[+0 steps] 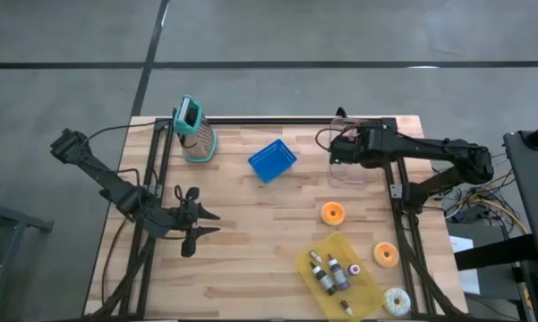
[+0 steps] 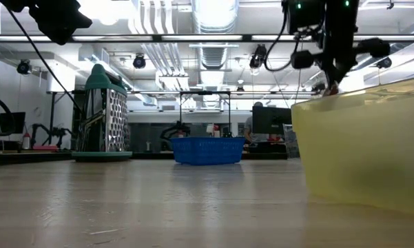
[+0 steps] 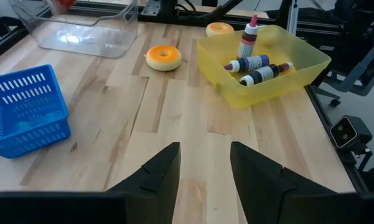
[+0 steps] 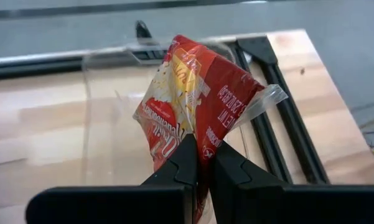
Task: Pick & Place Food Item
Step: Put the popcorn butter into the transparent bin
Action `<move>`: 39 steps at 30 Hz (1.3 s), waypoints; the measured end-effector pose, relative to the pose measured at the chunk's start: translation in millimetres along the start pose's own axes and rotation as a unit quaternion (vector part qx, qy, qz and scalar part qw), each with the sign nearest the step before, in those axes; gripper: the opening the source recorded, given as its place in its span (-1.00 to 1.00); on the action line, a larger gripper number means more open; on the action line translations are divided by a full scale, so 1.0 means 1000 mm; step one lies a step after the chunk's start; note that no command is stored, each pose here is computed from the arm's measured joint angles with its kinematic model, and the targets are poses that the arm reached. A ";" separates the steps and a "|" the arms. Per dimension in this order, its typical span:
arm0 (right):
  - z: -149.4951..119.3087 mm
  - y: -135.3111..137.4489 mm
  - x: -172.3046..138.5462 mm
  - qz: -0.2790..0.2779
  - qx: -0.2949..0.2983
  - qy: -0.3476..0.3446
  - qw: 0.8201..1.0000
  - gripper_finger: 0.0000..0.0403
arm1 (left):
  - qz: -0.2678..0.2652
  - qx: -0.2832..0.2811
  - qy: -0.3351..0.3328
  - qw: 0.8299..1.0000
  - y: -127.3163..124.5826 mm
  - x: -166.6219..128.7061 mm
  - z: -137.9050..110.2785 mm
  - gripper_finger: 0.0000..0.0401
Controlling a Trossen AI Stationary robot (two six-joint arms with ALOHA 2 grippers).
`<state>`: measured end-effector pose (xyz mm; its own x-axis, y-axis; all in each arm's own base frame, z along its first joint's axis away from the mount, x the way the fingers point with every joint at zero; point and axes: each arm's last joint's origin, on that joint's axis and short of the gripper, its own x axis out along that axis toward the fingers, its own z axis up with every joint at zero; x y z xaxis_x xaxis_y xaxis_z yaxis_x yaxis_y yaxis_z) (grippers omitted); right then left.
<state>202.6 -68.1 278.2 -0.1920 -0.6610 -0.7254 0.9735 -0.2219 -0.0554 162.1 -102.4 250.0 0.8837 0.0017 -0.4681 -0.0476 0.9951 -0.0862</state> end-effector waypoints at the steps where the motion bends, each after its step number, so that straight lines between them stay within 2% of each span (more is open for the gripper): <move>1: -0.005 0.000 0.005 -0.001 0.002 0.000 1.000 -0.94 | 0.000 0.000 0.000 1.000 0.000 0.000 0.000 -0.25; 11: -0.049 0.006 0.051 0.045 0.025 -0.001 0.999 -0.94 | 0.001 0.000 0.000 1.000 0.000 0.000 0.000 -0.25; 17: -0.061 0.000 0.066 0.040 0.027 0.000 0.999 -0.94 | 0.001 0.000 0.000 1.000 0.000 0.000 0.000 -0.25; 23: -0.064 -0.001 0.068 0.037 0.029 0.010 0.999 -0.92 | 0.001 0.000 0.000 1.000 0.000 0.000 0.000 -0.25; 39: -0.064 0.000 0.068 0.041 0.027 0.012 0.999 -0.52 | 0.002 0.000 -0.001 1.000 0.000 0.000 0.000 -0.25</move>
<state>197.2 -67.1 184.9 -0.1074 -0.6614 -0.7423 0.9778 -0.2055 0.0416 162.2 -102.2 250.0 0.8842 0.0060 -0.4670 -0.0514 0.9951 -0.0846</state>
